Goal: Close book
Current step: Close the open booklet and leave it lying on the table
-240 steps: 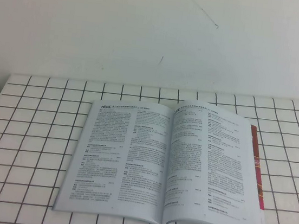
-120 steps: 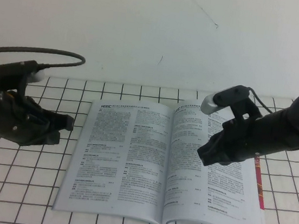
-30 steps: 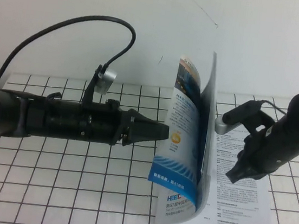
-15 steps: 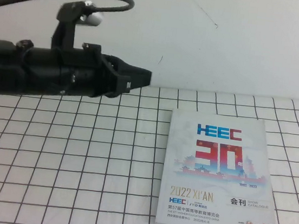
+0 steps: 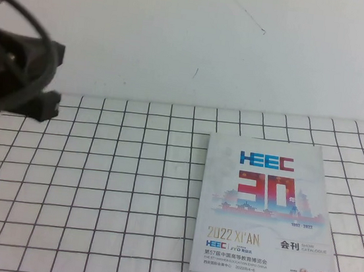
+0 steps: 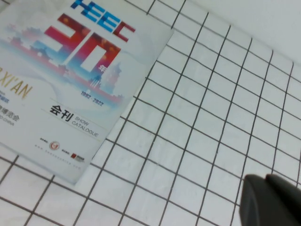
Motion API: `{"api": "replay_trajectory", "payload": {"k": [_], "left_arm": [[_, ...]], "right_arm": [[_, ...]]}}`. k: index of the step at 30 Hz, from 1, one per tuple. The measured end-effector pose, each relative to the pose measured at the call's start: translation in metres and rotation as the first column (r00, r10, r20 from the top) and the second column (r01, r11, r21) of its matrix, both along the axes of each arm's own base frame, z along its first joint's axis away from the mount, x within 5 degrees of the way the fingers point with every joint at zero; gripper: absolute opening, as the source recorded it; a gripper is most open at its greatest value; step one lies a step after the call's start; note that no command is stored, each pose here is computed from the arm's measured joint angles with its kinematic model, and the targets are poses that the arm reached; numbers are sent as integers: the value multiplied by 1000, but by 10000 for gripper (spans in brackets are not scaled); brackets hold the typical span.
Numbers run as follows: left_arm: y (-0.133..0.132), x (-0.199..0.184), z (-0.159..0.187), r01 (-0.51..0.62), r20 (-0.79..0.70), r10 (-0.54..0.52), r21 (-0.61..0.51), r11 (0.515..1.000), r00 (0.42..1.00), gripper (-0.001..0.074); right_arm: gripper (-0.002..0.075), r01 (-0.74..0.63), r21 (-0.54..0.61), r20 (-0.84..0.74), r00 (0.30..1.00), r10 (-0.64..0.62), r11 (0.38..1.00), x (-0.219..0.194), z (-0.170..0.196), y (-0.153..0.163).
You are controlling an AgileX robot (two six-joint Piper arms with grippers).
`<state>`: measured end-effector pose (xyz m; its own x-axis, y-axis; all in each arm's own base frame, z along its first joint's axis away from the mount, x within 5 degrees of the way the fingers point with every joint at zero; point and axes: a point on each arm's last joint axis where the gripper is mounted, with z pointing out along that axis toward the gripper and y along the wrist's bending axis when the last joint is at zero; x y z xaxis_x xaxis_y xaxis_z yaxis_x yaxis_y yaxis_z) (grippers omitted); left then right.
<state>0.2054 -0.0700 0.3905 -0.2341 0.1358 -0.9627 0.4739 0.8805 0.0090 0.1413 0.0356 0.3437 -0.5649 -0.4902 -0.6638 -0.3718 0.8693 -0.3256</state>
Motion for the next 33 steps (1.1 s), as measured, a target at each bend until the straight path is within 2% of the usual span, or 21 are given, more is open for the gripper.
{"api": "replay_trajectory", "payload": {"k": [7, 12, 15, 21, 27, 33], "left_arm": [[22, -64, -36, -87, 111, 88, -17, 996, 990, -3], [31, -103, -74, -81, 145, 78, 14, 997, 986, -3], [34, -117, -92, -75, 162, 68, 37, 996, 984, -3], [37, -131, -111, -66, 192, 52, 69, 995, 980, -3], [34, -133, -116, -30, 152, 16, 88, 996, 988, -3], [30, -136, -122, 31, 87, -40, 107, 994, 995, -3]], "right_arm": [[-2, 11, 110, 135, 991, -26, 994, -49, -32, -18], [-2, -33, 175, 249, 969, -11, 984, -67, -52, -22], [-3, -51, 209, 266, 964, -6, 977, -71, -64, -21], [-3, -39, 265, 187, 982, -11, 963, -74, -80, -18], [-3, -14, 268, 115, 993, -17, 963, -77, -86, -19], [-3, -11, 266, 108, 994, -18, 964, -77, -87, -19]]}}
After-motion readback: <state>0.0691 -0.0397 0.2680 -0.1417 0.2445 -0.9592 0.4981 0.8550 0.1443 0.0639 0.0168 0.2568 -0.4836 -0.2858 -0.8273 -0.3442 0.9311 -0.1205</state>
